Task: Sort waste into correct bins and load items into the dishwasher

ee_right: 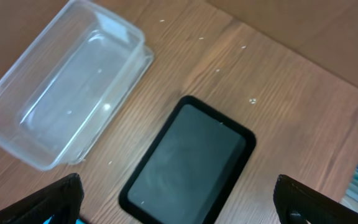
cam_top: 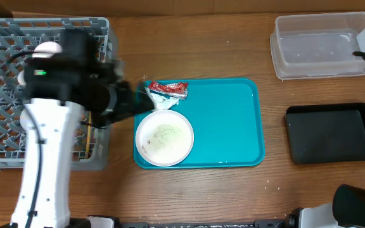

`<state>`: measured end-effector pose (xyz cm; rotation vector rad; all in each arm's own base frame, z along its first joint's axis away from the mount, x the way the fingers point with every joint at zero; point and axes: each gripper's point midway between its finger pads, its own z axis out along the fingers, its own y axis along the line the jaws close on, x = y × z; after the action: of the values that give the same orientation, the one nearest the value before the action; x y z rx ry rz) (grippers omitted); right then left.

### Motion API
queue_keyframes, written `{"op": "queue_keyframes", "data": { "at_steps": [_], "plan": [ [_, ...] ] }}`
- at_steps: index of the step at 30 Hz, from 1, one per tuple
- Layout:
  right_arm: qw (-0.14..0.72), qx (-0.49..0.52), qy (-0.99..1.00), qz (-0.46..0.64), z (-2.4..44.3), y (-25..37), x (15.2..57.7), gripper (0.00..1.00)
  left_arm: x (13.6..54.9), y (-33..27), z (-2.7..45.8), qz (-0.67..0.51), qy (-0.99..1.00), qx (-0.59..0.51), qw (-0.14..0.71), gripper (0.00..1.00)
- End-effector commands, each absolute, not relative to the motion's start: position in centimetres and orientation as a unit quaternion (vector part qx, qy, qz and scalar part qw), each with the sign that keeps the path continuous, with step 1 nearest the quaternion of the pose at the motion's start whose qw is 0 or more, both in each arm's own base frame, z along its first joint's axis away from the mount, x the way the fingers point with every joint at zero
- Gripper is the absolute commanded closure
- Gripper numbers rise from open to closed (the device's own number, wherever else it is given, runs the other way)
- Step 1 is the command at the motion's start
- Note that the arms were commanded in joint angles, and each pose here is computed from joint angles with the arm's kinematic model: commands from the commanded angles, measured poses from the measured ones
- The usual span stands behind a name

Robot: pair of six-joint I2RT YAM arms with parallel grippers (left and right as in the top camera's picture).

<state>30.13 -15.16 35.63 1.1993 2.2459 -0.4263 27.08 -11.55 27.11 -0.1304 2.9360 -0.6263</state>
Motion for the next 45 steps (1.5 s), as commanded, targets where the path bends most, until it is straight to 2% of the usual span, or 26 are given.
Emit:
{"op": "queue_keyframes", "data": {
  "at_steps": [1, 5, 14, 18, 23, 24, 27, 29, 36, 40, 45],
  "plan": [
    [0.279, 0.446, 0.834, -0.169, 35.8, -15.5, 30.1, 0.0, 28.0, -11.4, 26.0, -0.095, 0.989, -0.056, 0.103, 0.0],
    [0.278, 0.446, 0.833, -0.169, 35.8, -15.5, 30.1, 0.0, 29.8, -11.1, 24.3, 0.016, 0.985, -0.104, 0.135, 0.0],
    [0.278, 0.446, 0.833, -0.169, 35.8, -15.5, 30.1, 0.0, 36.1, -13.6, 17.8, 0.049, 0.986, -0.086, 0.132, 0.0],
    [0.278, 0.446, 0.833, -0.169, 35.8, -15.5, 30.1, 0.0, 37.7, -14.3, 14.2, 0.062, 0.989, -0.081, 0.11, 0.0],
    [0.278, 0.446, 0.833, -0.169, 35.8, -15.5, 30.1, 0.0, 38.5, -15.0, 10.3, 0.065, 0.992, -0.081, 0.076, 0.31],
    [0.278, 0.446, 0.833, -0.169, 35.8, -15.5, 30.1, 0.0, 38.6, -14.9, 9.9, 0.065, 0.992, -0.082, 0.073, 0.33],
    [0.279, 0.446, 0.834, -0.169, 35.8, -15.5, 30.1, 0.01, 39.0, -14.7, 8.9, 0.068, 0.992, -0.086, 0.067, 0.34],
    [0.279, 0.446, 0.834, -0.169, 35.8, -15.5, 30.1, 0.0, 39.1, -14.6, 8.4, 0.071, 0.992, -0.087, 0.064, 0.39],
    [0.278, 0.446, 0.833, -0.169, 35.8, -15.5, 30.1, 0.0, 39.8, -14.8, 6.2, 0.076, 0.992, -0.088, 0.057, 0.41],
    [0.278, 0.446, 0.834, -0.169, 35.8, -15.5, 30.1, 0.0, 39.6, -14.8, 5.0, 0.08, 0.992, -0.086, 0.044, 0.52],
    [0.279, 0.446, 0.834, -0.169, 35.8, -15.5, 30.1, 0.0, 40.0, -14.9, 4.7, 0.079, 0.992, -0.087, 0.049, 0.52]
  ]
}}
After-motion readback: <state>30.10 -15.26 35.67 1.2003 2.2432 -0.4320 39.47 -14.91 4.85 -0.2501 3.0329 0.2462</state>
